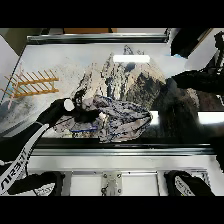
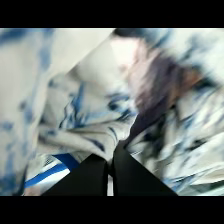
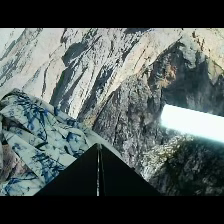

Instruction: Fold the clothes and pants, and hang the long-sleeved shirts on hangers.

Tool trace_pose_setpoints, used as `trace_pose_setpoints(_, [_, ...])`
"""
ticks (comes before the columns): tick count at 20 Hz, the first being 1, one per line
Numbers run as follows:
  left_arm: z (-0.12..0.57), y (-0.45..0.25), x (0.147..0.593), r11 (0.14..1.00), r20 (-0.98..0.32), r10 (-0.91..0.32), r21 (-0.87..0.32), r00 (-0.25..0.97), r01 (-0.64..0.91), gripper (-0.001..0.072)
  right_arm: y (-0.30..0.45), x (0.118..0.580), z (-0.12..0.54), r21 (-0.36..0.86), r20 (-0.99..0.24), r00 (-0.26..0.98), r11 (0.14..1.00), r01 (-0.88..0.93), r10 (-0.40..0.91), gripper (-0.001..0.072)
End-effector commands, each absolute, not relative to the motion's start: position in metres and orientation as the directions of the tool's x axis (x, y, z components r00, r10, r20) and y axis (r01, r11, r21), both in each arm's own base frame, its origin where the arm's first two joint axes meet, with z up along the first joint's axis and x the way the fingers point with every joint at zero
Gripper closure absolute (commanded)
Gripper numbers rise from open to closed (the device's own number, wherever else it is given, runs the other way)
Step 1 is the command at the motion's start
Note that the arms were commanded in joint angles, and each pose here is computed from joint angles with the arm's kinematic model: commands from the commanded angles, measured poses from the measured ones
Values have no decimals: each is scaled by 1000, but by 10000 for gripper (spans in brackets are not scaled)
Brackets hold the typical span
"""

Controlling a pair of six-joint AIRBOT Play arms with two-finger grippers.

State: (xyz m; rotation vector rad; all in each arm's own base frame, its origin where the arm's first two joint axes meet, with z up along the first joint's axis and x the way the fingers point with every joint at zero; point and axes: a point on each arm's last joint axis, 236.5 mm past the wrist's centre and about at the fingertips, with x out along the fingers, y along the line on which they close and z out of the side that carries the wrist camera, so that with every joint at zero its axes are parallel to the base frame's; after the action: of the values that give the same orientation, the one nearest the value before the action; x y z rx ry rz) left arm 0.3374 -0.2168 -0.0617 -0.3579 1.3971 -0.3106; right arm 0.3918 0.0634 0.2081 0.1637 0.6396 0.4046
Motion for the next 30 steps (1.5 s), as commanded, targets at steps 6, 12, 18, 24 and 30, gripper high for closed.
trace_pose_setpoints(6, [112, -397, 352, 696, -662, -662, -368, 352, 616, 690, 54, 387, 249, 219, -439, 821, 929, -297, 366, 698])
trace_pose_setpoints(12, [68, -292, 373, 886, -880, -313, -135, 358, 443, 136, 55, 386, 248, 221, -444, 816, 928, -301, 370, 697])
trace_pose_setpoints(18, [-60, -235, 280, 939, -983, -131, -80, 131, 336, 137, 56, 387, 246, 243, -448, 812, 925, -291, 373, 697])
trace_pose_setpoints(24, [-99, -233, 276, 947, -994, -51, -16, 101, 322, 216, 64, 377, 234, 256, -496, 768, 913, -316, 405, 697])
trace_pose_setpoints(30, [-93, -215, 305, 961, -982, -12, 41, 188, 274, 216, 67, 373, 230, 262, -513, 751, 909, -324, 415, 697])
